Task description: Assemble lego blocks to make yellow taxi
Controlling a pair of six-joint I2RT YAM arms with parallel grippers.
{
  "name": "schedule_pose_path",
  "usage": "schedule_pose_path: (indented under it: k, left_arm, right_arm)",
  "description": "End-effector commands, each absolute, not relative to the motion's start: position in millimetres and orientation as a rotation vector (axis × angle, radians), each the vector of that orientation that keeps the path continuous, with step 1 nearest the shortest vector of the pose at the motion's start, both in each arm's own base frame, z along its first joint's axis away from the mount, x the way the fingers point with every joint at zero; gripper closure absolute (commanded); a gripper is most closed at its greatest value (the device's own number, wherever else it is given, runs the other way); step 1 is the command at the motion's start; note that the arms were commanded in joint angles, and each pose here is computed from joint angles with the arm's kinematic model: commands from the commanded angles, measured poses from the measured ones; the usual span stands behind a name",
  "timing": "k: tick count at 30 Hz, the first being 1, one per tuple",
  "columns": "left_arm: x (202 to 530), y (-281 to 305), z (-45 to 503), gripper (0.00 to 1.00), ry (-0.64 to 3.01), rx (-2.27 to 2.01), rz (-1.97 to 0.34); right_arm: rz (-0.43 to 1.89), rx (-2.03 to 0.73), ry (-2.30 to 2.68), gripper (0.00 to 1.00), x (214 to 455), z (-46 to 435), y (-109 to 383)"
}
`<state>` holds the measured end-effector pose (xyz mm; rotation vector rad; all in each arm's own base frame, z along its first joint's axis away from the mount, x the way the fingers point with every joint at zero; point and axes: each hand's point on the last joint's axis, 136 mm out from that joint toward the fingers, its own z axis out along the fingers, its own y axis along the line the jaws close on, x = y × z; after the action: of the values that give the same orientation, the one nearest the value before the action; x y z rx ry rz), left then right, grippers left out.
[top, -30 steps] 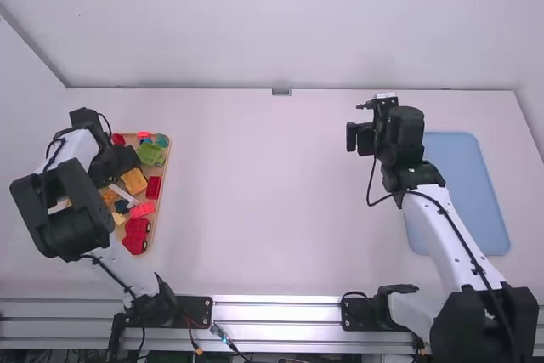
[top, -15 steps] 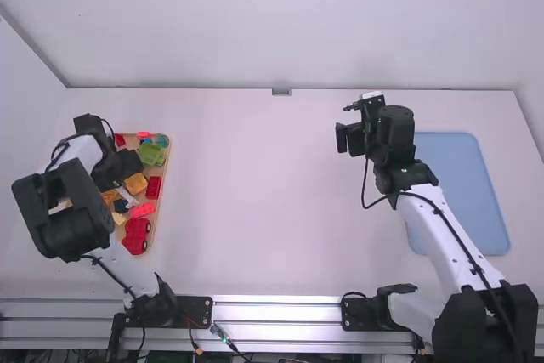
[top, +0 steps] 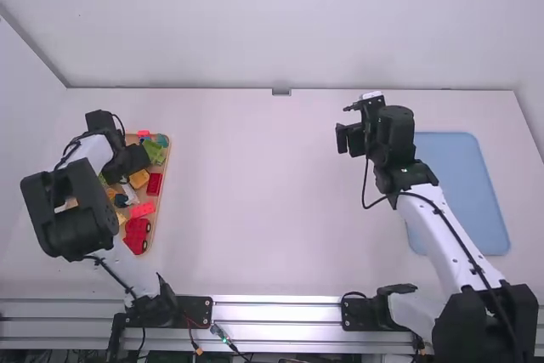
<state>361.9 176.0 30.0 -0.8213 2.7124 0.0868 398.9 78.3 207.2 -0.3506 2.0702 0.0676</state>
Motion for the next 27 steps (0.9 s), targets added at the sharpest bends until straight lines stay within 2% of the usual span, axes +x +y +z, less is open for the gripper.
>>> schedule_pose_path:
  k: [1, 3, 9, 16, 27]
  left_arm:
    - [351, 164, 13, 0.21, 2.771, -0.828, 0.044]
    - [353, 165, 14, 0.23, 2.764, -0.824, 0.047]
    - [360, 170, 20, 0.21, 2.733, -0.831, 0.035]
    - [382, 153, 32, 0.22, 2.69, -0.746, -0.14]
    - [374, 149, 23, 0.21, 2.717, -0.755, -0.127]
  right_arm:
    - [0.07, -0.342, 2.043, 0.01, 405, 222, 79]
    - [0.069, -0.342, 2.042, 0.01, 405, 222, 79]
    - [0.07, -0.341, 2.035, 0.01, 406, 223, 79]
    - [0.07, -0.341, 2.034, 0.01, 406, 223, 79]
    - [0.07, -0.341, 2.03, 0.01, 406, 224, 79]
